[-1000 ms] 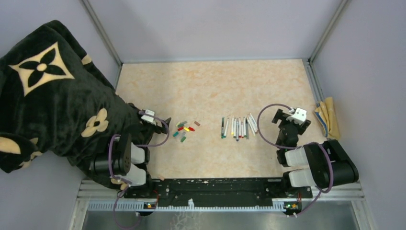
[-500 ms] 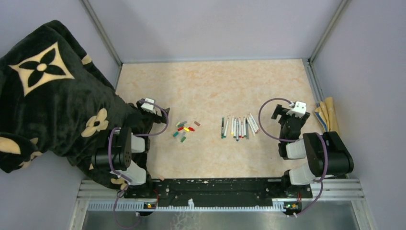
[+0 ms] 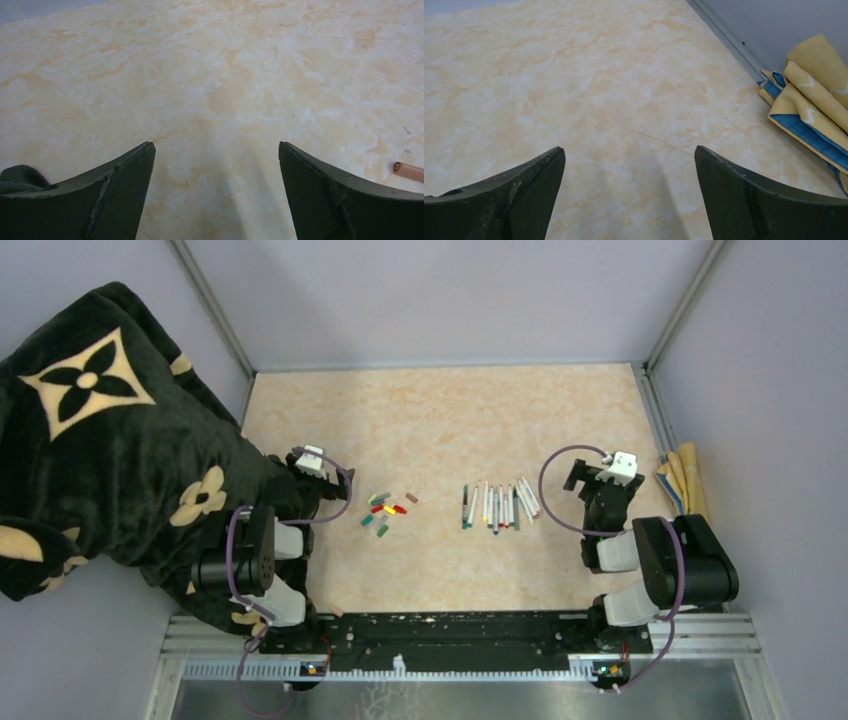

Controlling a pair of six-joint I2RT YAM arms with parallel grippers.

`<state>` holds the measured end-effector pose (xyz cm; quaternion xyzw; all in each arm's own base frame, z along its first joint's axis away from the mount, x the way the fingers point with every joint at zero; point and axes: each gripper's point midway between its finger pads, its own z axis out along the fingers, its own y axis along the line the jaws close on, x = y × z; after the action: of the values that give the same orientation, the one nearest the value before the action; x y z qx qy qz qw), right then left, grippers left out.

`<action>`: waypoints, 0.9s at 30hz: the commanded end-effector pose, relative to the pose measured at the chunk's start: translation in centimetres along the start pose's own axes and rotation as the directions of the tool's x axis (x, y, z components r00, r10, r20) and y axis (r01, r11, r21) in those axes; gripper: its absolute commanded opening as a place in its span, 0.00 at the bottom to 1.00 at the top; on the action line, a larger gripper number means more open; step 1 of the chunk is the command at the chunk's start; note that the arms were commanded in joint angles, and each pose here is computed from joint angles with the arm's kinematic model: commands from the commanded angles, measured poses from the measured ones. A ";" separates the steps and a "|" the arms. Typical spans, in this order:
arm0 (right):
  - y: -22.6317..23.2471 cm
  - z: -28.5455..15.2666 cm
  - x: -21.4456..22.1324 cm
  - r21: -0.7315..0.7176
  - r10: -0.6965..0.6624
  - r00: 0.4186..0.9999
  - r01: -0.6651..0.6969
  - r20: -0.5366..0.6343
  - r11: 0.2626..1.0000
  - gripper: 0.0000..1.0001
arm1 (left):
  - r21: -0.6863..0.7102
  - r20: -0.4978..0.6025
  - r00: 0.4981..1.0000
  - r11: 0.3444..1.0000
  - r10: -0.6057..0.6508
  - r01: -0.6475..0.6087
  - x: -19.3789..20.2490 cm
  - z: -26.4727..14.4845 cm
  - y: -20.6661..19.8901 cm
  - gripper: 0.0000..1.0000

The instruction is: Open the pen caps

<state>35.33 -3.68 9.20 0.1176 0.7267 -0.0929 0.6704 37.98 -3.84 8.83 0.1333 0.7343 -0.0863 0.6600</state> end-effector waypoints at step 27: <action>0.3 0.2 -1.4 -0.014 0.029 0.999 -0.028 0.046 1.000 0.99 | 0.001 -0.005 1.000 1.000 -0.009 0.009 0.2 0.1 -0.2 0.99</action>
<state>35.34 -3.62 9.20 0.1169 0.7269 -0.0915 0.6706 37.97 -3.78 8.74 0.1321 0.7357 -0.0852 0.6588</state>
